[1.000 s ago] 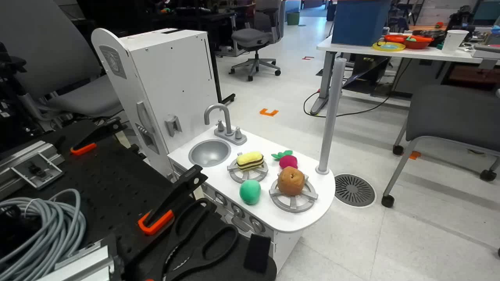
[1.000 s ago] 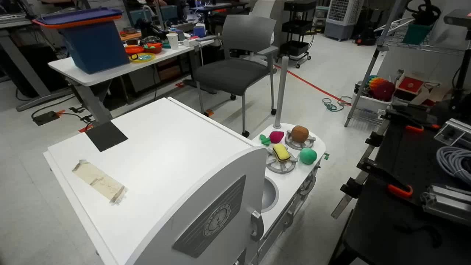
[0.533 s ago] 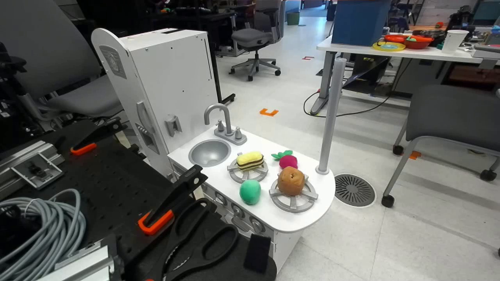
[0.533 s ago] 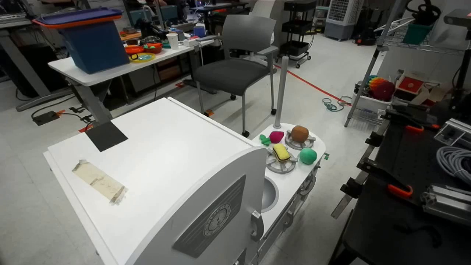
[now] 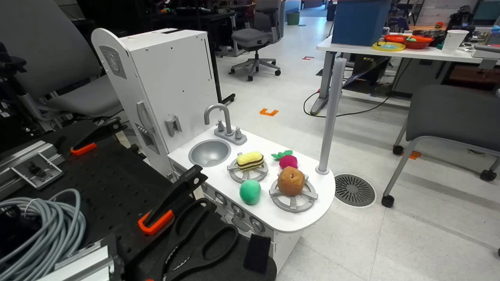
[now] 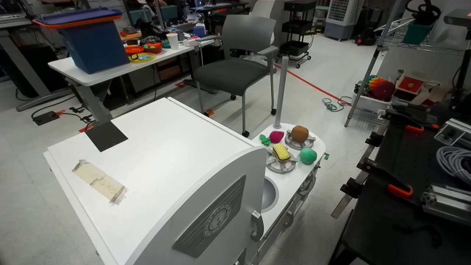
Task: Put the yellow plushy in the sink
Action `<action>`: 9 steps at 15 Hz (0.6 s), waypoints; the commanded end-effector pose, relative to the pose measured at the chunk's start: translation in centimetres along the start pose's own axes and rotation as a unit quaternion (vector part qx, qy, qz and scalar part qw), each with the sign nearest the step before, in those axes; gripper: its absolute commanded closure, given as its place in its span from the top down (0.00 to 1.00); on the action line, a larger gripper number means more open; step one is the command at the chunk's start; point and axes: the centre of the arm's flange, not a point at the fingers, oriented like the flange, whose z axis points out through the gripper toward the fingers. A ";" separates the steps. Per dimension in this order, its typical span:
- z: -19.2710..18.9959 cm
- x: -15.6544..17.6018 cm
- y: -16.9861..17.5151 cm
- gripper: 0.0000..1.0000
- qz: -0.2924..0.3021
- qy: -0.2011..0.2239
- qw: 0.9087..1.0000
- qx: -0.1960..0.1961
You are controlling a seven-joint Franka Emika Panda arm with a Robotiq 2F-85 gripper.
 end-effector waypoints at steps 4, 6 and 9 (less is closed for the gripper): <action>1.0 3.4 -2.0 1.00 0.004 0.016 1.000 0.007; 2.1 5.4 -2.7 1.00 0.007 0.025 1.000 0.013; 5.0 8.6 -3.3 1.00 0.004 0.037 0.999 0.020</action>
